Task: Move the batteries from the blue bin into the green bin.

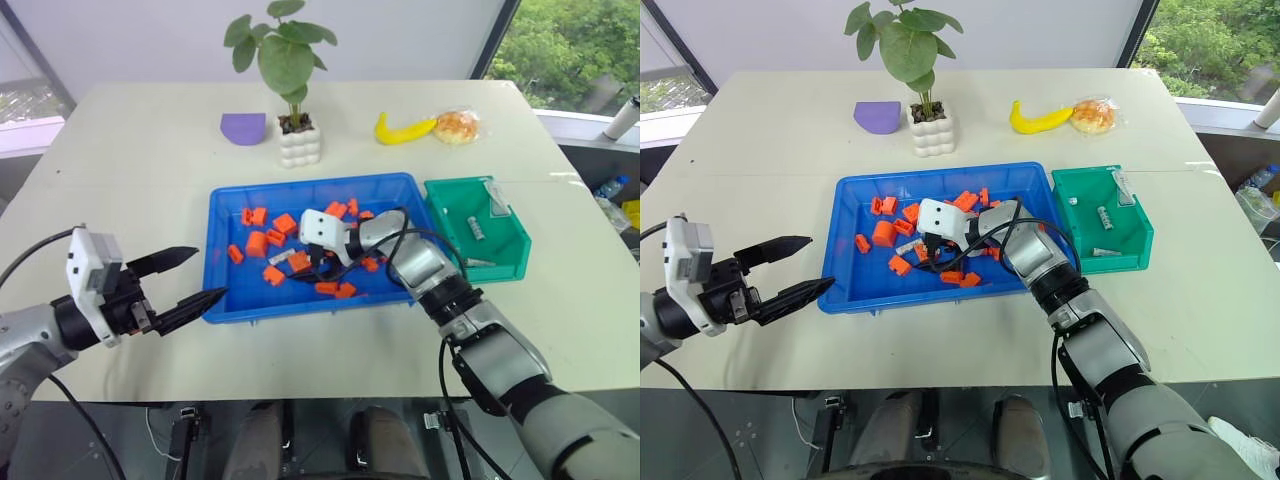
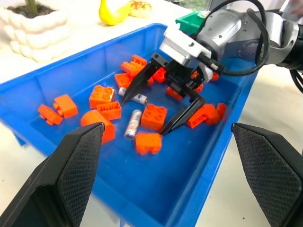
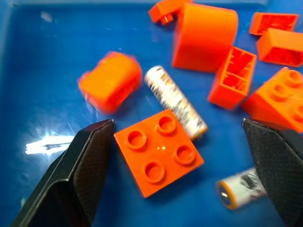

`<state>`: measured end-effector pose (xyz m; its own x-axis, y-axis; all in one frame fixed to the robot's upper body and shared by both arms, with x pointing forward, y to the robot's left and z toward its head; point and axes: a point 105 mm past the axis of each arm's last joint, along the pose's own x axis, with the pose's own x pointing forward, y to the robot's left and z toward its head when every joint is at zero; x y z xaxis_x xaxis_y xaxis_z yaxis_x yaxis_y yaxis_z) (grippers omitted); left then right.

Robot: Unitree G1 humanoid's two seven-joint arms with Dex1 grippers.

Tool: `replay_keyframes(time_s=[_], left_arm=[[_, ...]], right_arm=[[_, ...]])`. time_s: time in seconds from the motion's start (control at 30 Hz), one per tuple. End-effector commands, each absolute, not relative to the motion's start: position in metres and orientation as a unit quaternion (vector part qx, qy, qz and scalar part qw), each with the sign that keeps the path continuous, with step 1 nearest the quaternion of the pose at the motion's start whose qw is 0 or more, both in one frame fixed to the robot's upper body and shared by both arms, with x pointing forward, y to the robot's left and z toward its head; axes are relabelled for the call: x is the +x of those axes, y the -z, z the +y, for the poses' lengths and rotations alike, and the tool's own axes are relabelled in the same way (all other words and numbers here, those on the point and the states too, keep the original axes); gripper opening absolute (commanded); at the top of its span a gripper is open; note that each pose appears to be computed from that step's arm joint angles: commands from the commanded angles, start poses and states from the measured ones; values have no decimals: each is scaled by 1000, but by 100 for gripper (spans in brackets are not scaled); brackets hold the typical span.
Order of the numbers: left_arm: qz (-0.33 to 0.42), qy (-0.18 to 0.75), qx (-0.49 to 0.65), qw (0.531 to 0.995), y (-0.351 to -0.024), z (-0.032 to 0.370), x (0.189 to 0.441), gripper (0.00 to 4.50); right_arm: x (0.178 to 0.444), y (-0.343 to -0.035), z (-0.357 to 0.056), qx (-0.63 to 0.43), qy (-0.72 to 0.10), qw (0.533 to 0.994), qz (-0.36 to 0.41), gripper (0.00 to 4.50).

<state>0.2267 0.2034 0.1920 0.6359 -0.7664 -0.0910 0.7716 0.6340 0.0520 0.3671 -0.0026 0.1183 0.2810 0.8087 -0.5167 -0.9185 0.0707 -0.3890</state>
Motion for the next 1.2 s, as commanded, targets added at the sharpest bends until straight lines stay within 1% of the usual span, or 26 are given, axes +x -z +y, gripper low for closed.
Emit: replay_keyframes(time_s=[0.03, 0.23, 0.37, 0.57, 0.8, 0.83, 0.87, 0.9, 1.03, 1.1, 1.13, 1.2], left_arm=[[16, 433, 50, 900, -196, 198, 226, 450], [14, 432, 50, 900, -197, 196, 225, 450], [18, 433, 52, 900, -197, 196, 224, 450], [17, 432, 53, 900, -198, 196, 224, 450], [13, 431, 50, 901, -198, 193, 223, 450], [12, 431, 49, 901, -199, 193, 223, 450], [12, 431, 49, 901, -199, 192, 223, 450], [11, 431, 48, 901, -199, 192, 223, 450], [9, 430, 46, 901, -200, 192, 225, 450], [8, 430, 46, 901, -200, 192, 225, 450], [8, 431, 46, 901, -200, 191, 226, 450], [7, 431, 45, 901, -200, 191, 226, 450]], right_arm=[[362, -121, 6, -336, -609, 715, 79, 441], [352, -124, 22, -327, -631, 701, 64, 441], [349, -131, 34, -306, -641, 702, 56, 441], [364, -127, 37, -317, -620, 714, 68, 441], [371, -120, 26, -354, -615, 700, 83, 441], [372, -119, 23, -362, -615, 695, 86, 404], [372, -117, 21, -369, -616, 691, 89, 390], [372, -116, 19, -372, -617, 687, 92, 355], [369, -114, 19, -373, -623, 681, 95, 163], [368, -114, 20, -371, -625, 680, 95, 87], [367, -114, 21, -371, -626, 680, 94, 69], [366, -113, 23, -370, -627, 679, 93, 69]])
